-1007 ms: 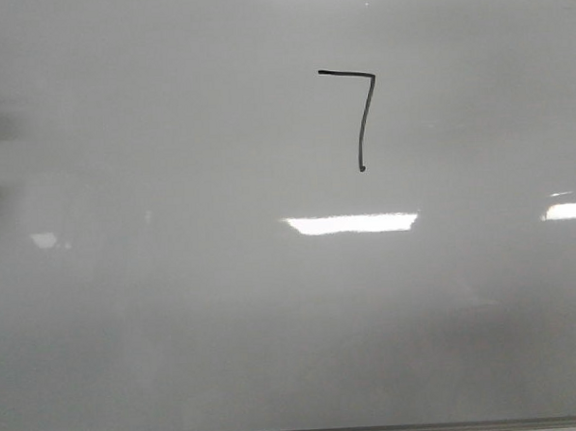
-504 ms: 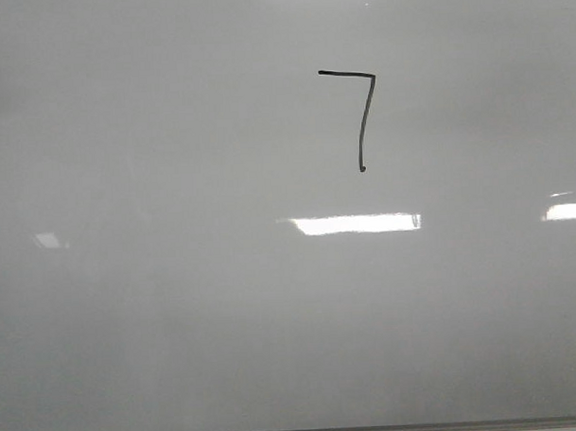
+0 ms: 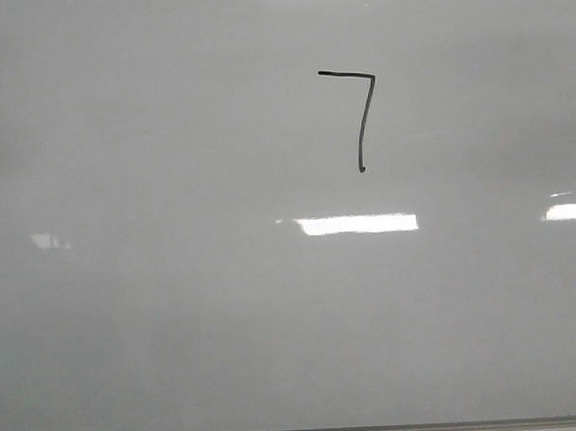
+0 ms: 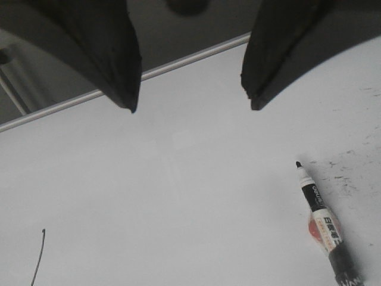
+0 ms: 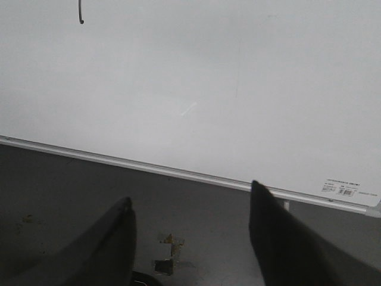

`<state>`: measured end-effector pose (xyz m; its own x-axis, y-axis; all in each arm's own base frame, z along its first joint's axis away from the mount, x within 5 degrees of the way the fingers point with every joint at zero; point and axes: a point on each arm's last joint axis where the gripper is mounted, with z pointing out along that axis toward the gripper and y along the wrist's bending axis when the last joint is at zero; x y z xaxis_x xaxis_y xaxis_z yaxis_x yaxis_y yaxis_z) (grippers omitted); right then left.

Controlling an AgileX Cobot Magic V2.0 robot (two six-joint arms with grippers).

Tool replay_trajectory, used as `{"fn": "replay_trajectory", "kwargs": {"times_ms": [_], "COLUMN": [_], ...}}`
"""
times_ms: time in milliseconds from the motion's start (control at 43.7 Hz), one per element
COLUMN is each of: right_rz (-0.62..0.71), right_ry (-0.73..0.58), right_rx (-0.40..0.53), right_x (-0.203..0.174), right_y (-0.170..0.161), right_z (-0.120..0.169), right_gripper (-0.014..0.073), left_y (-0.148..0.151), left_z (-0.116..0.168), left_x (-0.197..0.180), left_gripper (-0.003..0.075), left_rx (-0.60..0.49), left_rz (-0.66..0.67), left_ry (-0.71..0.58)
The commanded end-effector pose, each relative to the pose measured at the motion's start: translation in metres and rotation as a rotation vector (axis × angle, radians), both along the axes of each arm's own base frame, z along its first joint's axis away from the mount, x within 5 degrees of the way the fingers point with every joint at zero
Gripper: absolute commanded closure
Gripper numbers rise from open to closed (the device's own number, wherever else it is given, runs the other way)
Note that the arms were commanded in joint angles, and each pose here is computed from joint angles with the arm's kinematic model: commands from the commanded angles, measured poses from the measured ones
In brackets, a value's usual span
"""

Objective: Write number 7 on whiteboard

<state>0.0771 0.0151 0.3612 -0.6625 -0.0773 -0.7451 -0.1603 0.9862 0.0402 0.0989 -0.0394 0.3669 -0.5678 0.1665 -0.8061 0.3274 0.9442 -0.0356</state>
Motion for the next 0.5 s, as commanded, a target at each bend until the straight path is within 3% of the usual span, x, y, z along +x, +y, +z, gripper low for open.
{"fn": "replay_trajectory", "kwargs": {"times_ms": [0, 183, 481], "right_rz": [-0.013, -0.014, -0.013], "right_ry": [-0.089, -0.107, -0.105], "right_rx": [0.009, 0.012, 0.011], "right_x": [0.0034, 0.0043, 0.0042], "right_y": [-0.0008, -0.0006, -0.0007], "right_z": [0.0108, 0.0121, 0.0120], "right_gripper": [0.0152, 0.0188, 0.0613], "left_y": [-0.0020, -0.0030, -0.0035], "left_z": [0.0102, 0.0114, 0.0131], "left_x": [0.0009, 0.0028, 0.0037], "left_gripper": [0.0333, 0.0370, 0.0667], "left_rx": [-0.036, -0.043, -0.053], "left_rz": [-0.015, -0.016, -0.016], "left_ry": [-0.074, -0.090, -0.110]}}
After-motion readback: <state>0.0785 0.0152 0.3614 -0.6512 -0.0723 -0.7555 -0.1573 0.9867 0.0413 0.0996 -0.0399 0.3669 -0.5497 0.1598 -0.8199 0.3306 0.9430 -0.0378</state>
